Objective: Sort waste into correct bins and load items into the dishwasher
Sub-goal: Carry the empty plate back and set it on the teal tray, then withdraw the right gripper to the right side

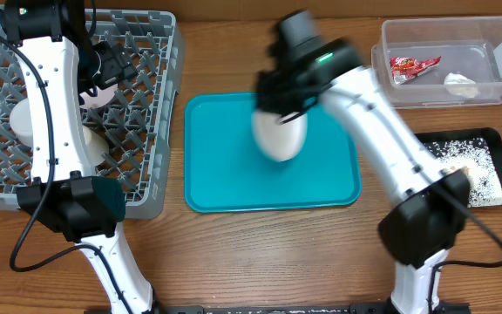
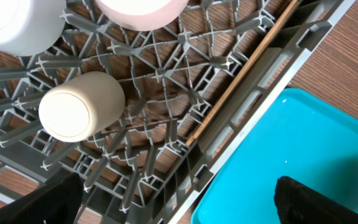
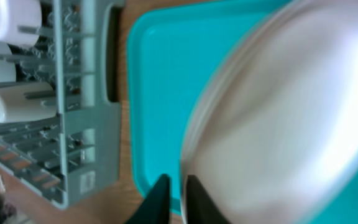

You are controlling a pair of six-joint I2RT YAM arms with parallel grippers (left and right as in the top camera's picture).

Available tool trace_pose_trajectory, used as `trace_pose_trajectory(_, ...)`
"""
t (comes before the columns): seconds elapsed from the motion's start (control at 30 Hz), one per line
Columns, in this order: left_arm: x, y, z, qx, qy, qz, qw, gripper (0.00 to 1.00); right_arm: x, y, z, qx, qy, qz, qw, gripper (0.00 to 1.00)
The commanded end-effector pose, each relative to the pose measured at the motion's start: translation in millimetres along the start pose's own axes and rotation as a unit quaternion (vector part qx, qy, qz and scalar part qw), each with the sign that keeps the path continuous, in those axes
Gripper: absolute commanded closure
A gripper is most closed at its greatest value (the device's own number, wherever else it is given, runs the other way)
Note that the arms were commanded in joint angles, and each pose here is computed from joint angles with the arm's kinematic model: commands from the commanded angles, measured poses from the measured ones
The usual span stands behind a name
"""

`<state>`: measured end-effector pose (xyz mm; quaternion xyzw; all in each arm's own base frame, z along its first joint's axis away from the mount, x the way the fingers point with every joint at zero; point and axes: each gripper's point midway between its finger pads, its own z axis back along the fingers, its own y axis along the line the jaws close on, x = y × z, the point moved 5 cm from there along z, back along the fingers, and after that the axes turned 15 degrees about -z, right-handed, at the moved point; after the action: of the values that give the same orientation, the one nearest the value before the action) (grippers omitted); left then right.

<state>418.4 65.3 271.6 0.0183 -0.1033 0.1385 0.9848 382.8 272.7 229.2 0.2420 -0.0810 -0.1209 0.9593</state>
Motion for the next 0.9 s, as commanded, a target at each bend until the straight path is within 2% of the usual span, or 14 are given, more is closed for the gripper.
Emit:
trace_pose_trajectory(0.0, 0, 2, 14, 0.004, -0.02, -0.004, 1.0, 0.0, -13, 12, -25, -0.06, -0.073, -0.049, 0.994, 0.88)
trace_pose_trajectory(0.13, 0, 2, 14, 0.004, -0.02, -0.004, 1.0, 0.0, -46, 39, -63, -0.05, -0.053, -0.009, 0.997, 0.91)
trace_pose_trajectory(0.17, 0, 2, 14, 0.004, -0.02, -0.004, 1.0, 0.0, -50, 40, -67, -0.053, -0.052, -0.004, 0.997, 0.9)
trace_pose_trajectory(0.27, 0, 2, 14, 0.004, -0.02, -0.004, 1.0, 0.0, -59, 41, -72, -0.064, -0.052, 0.006, 0.997, 0.78)
trace_pose_trajectory(0.43, 0, 2, 14, 0.004, -0.02, -0.004, 1.0, 0.0, -47, 31, -40, -0.084, -0.059, -0.01, 0.995, 0.76)
trace_pose_trajectory(0.57, 0, 2, 14, 0.004, -0.02, -0.004, 1.0, 0.0, -17, 3, 18, -0.114, -0.08, -0.047, 0.989, 0.74)
trace_pose_trajectory(0.6, 0, 2, 14, 0.004, -0.02, -0.004, 1.0, 0.0, -6, -10, 37, -0.128, -0.091, -0.053, 0.986, 0.69)
trace_pose_trajectory(0.63, 0, 2, 14, 0.004, -0.02, -0.004, 1.0, 0.0, 2, -22, 54, -0.142, -0.102, -0.062, 0.983, 0.57)
trace_pose_trajectory(0.67, 0, 2, 14, 0.004, -0.02, -0.004, 1.0, 0.0, 16, -44, 79, -0.17, -0.126, -0.078, 0.974, 0.0)
trace_pose_trajectory(0.87, 0, 2, 14, 0.004, -0.02, -0.004, 1.0, 0.0, 60, -144, 158, -0.272, -0.197, -0.192, 0.922, 0.0)
